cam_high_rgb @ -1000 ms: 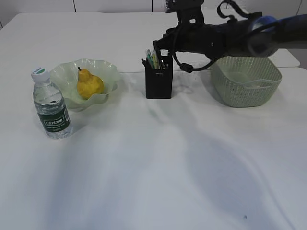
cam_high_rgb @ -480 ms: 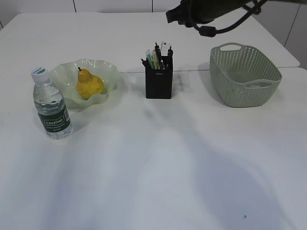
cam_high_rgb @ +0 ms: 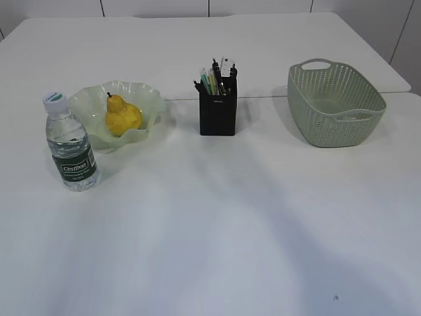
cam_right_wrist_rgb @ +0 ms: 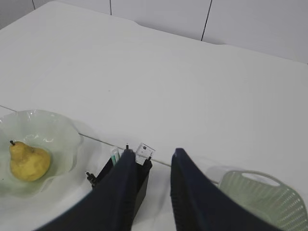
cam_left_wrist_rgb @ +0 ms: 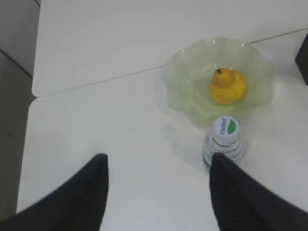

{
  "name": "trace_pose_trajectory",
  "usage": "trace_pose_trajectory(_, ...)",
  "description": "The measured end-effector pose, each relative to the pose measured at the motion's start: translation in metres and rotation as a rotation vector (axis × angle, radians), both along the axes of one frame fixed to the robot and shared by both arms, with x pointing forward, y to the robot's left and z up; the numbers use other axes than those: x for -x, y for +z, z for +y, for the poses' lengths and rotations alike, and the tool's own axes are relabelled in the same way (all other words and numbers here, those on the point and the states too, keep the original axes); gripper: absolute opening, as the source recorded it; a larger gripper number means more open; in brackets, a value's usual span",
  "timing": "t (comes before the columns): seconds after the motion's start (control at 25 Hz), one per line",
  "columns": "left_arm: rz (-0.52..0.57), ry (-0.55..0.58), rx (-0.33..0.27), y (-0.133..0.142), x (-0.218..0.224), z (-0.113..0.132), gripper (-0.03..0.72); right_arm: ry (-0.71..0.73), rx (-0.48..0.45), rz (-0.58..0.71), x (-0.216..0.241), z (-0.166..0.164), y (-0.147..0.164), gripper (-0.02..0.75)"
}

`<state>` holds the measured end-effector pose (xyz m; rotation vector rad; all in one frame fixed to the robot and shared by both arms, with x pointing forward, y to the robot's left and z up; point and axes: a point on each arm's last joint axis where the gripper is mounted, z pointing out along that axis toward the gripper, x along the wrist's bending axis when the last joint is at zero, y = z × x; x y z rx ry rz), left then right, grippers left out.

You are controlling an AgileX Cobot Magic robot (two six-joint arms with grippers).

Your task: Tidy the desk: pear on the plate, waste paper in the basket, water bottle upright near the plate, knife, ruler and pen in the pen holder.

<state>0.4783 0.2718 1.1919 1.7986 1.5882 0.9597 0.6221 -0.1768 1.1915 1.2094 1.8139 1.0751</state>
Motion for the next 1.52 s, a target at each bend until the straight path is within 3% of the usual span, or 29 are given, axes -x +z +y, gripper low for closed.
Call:
trace_pose_trajectory(0.28, -0.103, 0.005, 0.038, 0.031, 0.053, 0.011, 0.424, 0.000, -0.007, -0.027, 0.078, -0.025, 0.023, 0.218)
trace_pose_trajectory(0.52, -0.017, -0.029, 0.037, 0.033, 0.091, 0.015, 0.394, 0.001, -0.013, -0.061, 0.161, -0.052, 0.019, 0.218)
trace_pose_trajectory(0.88, -0.102, -0.040, 0.062, 0.046, 0.146, 0.025, 0.391, 0.004, 0.009, -0.202, 0.274, -0.091, 0.005, 0.218)
trace_pose_trajectory(1.12, -0.047, -0.101, 0.046, 0.042, 0.169, 0.026, 0.391, 0.000, 0.011, -0.200, 0.304, -0.101, -0.006, 0.219)
trace_pose_trajectory(1.4, -0.051, -0.109, 0.050, 0.043, 0.172, 0.025, 0.387, -0.031, 0.044, -0.182, 0.307, -0.105, -0.009, 0.231)
trace_pose_trajectory(1.52, -0.048, -0.121, 0.067, 0.043, 0.172, 0.024, 0.441, -0.066, 0.009, -0.174, 0.307, -0.107, -0.009, 0.283)
